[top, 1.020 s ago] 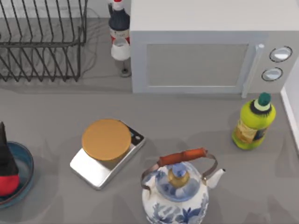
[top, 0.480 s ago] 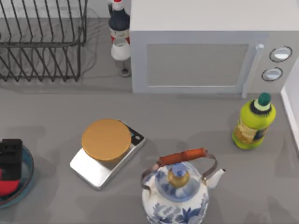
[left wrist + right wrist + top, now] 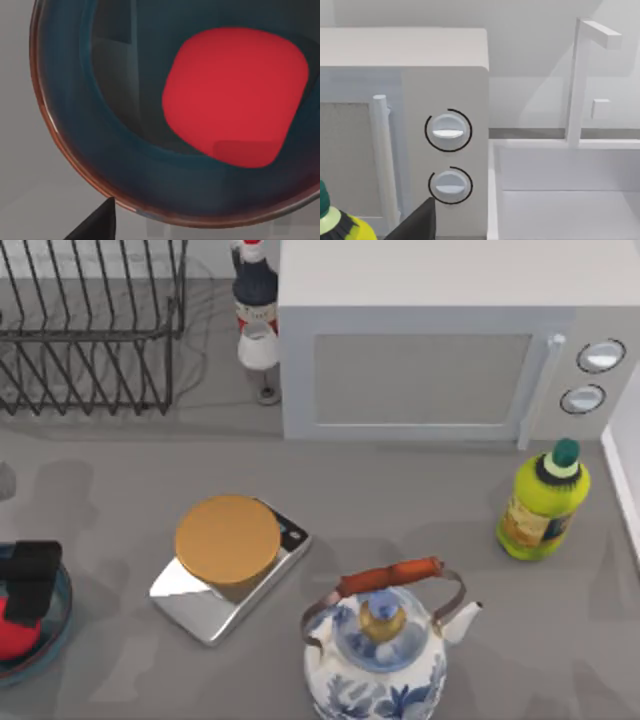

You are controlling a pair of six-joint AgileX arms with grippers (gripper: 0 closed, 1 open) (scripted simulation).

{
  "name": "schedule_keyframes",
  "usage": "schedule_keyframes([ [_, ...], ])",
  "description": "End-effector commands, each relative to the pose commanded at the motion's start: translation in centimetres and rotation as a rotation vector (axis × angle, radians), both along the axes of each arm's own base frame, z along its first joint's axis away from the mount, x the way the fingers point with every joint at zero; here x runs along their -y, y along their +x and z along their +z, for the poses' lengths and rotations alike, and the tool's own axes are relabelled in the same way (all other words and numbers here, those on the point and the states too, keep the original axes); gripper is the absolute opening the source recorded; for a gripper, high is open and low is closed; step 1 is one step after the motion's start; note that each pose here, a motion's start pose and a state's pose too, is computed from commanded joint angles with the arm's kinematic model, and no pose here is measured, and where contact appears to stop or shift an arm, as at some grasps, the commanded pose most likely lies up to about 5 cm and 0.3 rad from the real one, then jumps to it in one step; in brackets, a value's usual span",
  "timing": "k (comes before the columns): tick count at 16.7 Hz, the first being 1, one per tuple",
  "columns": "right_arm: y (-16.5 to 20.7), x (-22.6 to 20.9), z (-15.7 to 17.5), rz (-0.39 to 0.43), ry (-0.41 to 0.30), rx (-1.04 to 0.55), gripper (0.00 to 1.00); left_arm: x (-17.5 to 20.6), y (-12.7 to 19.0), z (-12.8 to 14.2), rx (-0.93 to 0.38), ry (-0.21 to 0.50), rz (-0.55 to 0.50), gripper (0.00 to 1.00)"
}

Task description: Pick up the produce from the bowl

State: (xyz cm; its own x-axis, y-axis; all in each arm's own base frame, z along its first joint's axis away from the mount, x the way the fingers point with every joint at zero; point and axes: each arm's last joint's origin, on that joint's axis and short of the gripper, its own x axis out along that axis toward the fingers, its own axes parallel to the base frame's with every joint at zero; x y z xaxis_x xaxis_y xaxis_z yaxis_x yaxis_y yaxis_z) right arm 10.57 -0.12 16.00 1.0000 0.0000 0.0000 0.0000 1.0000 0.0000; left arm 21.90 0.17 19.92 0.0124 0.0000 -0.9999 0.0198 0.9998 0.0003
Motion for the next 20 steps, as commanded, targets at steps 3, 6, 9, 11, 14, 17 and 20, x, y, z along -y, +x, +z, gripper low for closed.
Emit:
schedule_keyframes([
  [3,0.0,0.0,0.0,0.000,0.000,0.000,1.00,0.0,0.2,0.0,-0.012,0.000,0.000,1.00],
  [6,0.0,0.0,0.0,0.000,0.000,0.000,1.00,0.0,0.1,-0.1,-0.011,0.000,0.000,1.00],
  [9,0.0,0.0,0.0,0.000,0.000,0.000,1.00,0.0,0.4,-1.9,-0.020,0.000,-0.001,1.00],
  [11,0.0,0.0,0.0,0.000,0.000,0.000,1.00,0.0,0.7,-3.9,-0.013,0.000,0.000,1.00],
  [14,0.0,0.0,0.0,0.000,0.000,0.000,1.00,0.0,0.8,-7.2,0.007,0.000,0.000,1.00],
  [17,0.0,0.0,0.0,0.000,0.000,0.000,1.00,0.0,0.3,-9.5,-0.008,0.000,0.000,1.00],
  [20,0.0,0.0,0.0,0.000,0.000,0.000,1.00,0.0,0.2,-9.8,-0.012,0.000,0.000,1.00],
])
